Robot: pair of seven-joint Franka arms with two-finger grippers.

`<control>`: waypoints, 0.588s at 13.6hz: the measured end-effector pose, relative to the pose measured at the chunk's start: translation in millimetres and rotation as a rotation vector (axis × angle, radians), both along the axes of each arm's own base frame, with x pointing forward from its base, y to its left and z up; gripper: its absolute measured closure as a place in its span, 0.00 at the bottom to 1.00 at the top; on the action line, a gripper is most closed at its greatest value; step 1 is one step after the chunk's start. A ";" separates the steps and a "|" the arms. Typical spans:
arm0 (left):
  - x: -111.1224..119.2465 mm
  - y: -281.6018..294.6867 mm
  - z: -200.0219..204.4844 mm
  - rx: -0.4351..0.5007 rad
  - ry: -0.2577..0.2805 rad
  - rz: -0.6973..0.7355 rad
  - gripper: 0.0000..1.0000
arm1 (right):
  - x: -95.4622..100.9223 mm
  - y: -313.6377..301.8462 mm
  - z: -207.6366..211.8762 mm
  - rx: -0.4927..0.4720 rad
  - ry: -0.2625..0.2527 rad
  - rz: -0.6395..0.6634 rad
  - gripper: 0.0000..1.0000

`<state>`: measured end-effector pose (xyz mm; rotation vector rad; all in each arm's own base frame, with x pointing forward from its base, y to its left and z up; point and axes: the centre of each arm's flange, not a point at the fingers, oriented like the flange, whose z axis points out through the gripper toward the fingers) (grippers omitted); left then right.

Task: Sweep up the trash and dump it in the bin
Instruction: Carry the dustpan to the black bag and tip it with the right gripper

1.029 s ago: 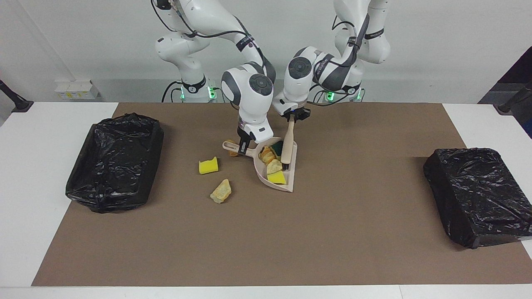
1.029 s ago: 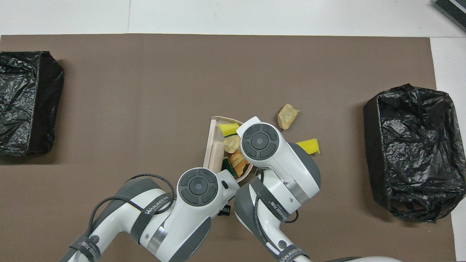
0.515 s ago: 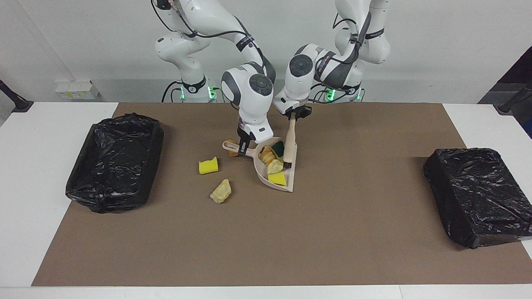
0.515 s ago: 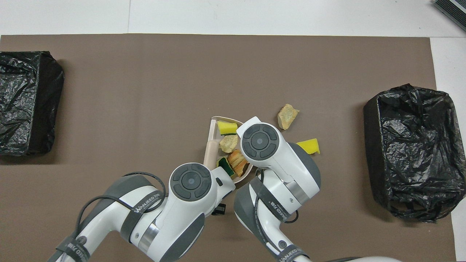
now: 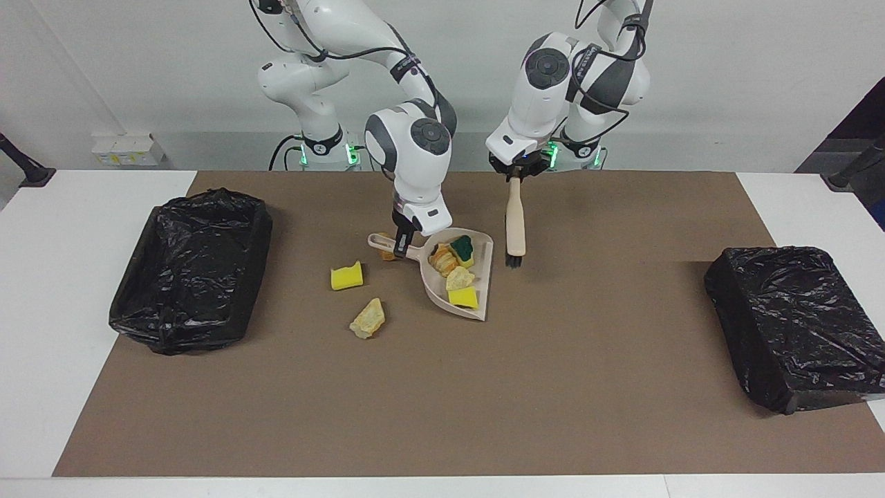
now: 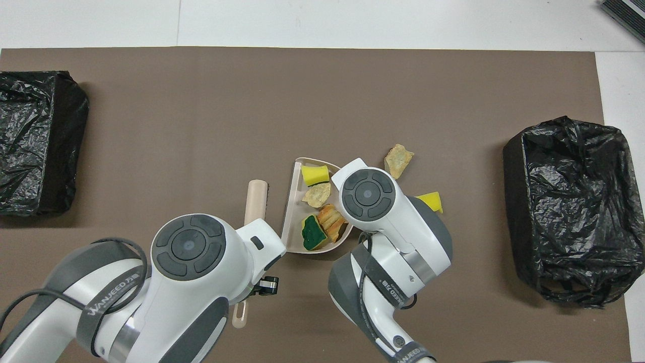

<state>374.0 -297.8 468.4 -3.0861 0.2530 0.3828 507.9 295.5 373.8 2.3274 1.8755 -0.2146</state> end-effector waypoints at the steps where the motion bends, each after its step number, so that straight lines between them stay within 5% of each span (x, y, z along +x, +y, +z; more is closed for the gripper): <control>1: 1.0 2.9 0.9 0.005 -0.001 0.003 0.73 | 1.6 -5.0 5.5 0.005 -0.002 -0.011 0.67; 8: 10.8 18.6 -1.7 0.017 0.006 0.038 0.73 | 33.1 -128.1 81.3 0.066 0.033 0.018 0.67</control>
